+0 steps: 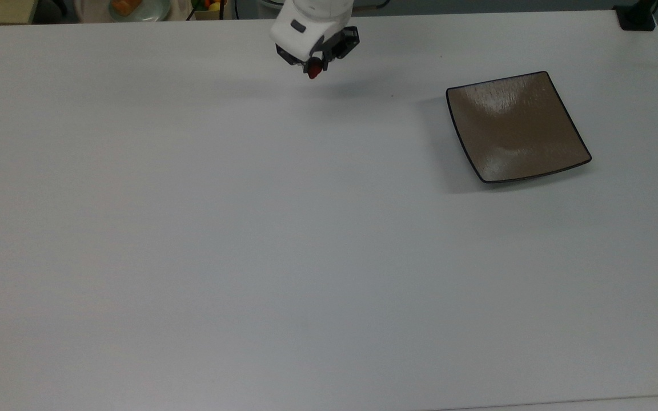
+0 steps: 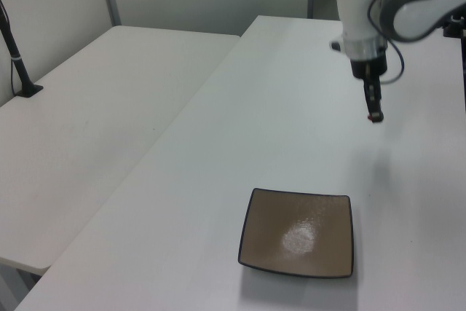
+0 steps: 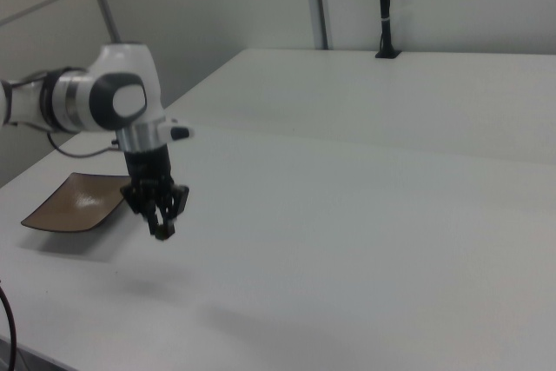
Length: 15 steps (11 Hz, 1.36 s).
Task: Strawberries on a ceramic plate
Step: 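Lift the held strawberry up off the table, then carry the strawberry over the brown plate and lower it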
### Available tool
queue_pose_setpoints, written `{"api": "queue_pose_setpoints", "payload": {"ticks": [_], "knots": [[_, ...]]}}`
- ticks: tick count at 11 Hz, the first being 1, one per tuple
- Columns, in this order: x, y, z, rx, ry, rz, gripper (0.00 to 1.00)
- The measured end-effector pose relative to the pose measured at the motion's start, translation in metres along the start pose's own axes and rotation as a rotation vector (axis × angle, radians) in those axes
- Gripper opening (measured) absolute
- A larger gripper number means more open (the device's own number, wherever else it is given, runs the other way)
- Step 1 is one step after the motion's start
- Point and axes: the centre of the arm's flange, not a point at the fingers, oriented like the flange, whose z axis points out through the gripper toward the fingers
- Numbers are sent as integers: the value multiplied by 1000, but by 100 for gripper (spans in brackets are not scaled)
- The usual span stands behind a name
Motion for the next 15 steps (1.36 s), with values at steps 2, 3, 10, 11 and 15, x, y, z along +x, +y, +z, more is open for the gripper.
{"api": "queue_pose_setpoints", "payload": {"ticks": [2,3,10,11,15], "knots": [[2,16,-43,5,28,8,33],[3,24,-65,6,55,9,33],[21,-28,-144,139,212,-54,33],[27,-53,-144,153,209,-65,33],[70,-161,-114,207,295,5,33]]}}
